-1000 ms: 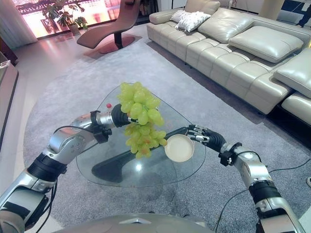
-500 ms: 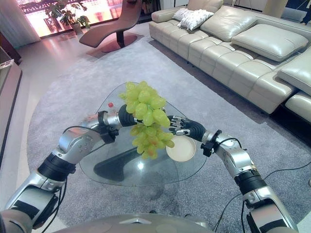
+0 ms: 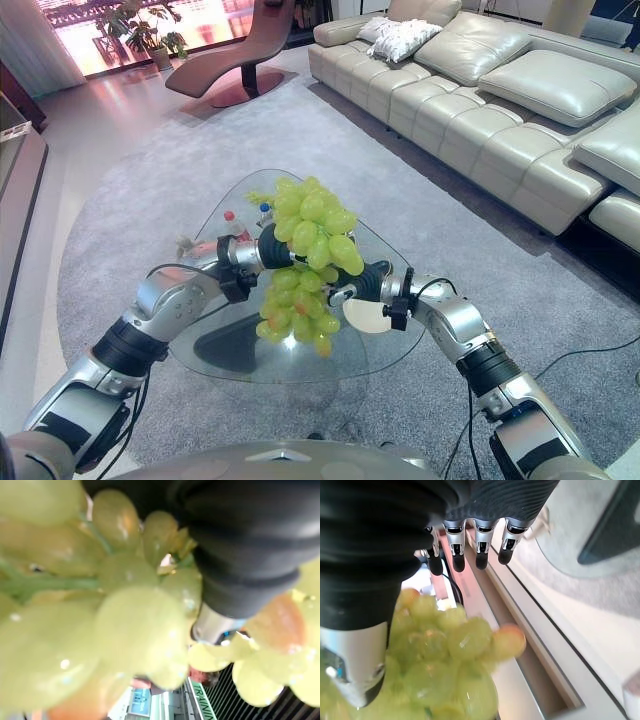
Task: Pick up fruits into the plate
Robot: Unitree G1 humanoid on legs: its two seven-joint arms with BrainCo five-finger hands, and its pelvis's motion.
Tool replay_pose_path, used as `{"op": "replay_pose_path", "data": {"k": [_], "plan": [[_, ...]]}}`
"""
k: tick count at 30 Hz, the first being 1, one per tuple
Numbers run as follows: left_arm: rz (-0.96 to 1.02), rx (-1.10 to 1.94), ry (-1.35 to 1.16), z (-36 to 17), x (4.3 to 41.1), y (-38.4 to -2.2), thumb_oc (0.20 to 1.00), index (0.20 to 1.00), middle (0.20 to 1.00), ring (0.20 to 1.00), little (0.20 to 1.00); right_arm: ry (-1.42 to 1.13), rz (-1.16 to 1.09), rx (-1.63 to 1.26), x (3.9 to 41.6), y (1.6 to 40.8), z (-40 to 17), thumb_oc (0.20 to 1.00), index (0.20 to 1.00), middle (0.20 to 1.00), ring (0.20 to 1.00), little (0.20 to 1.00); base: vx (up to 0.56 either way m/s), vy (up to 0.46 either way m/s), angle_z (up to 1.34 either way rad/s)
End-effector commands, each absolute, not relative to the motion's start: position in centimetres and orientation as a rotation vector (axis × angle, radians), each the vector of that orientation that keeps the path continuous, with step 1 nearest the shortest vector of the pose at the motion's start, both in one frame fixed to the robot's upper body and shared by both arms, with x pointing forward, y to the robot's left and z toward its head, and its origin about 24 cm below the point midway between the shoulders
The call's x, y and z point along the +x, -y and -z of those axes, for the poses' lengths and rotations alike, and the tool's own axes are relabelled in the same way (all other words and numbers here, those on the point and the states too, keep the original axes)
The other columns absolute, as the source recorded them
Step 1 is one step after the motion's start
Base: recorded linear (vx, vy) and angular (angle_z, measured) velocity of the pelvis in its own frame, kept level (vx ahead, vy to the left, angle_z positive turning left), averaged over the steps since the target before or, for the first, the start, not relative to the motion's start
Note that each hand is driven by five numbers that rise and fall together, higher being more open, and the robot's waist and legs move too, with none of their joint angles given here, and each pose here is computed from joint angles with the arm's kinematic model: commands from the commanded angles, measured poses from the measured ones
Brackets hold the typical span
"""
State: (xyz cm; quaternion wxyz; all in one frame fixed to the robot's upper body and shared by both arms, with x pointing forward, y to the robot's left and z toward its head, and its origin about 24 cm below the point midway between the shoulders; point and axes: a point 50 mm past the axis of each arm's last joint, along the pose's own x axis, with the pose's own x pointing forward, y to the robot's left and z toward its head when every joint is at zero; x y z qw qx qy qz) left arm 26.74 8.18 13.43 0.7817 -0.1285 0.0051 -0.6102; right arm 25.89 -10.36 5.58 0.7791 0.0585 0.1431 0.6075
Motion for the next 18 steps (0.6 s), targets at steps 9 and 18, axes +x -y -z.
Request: {"op": "replay_pose_path", "data": {"k": [9, 18], "plan": [[1.372, -0.251, 0.140, -16.3, 27.9, -6.7, 0.200, 0.200, 0.200, 0.200, 0.200, -0.275, -1.752, 0.604, 22.9, 5.0, -8.5, 1.000, 1.000, 1.000, 1.000, 1.000, 0.00, 0.000, 0.00], [1.349, -0.260, 0.152, -15.8, 28.0, -7.1, 0.200, 0.200, 0.200, 0.200, 0.200, -0.323, -1.830, 0.897, 21.1, 3.4, -9.0, 0.871, 0.871, 0.871, 0.871, 0.871, -0.02, 0.005, 0.00]]}}
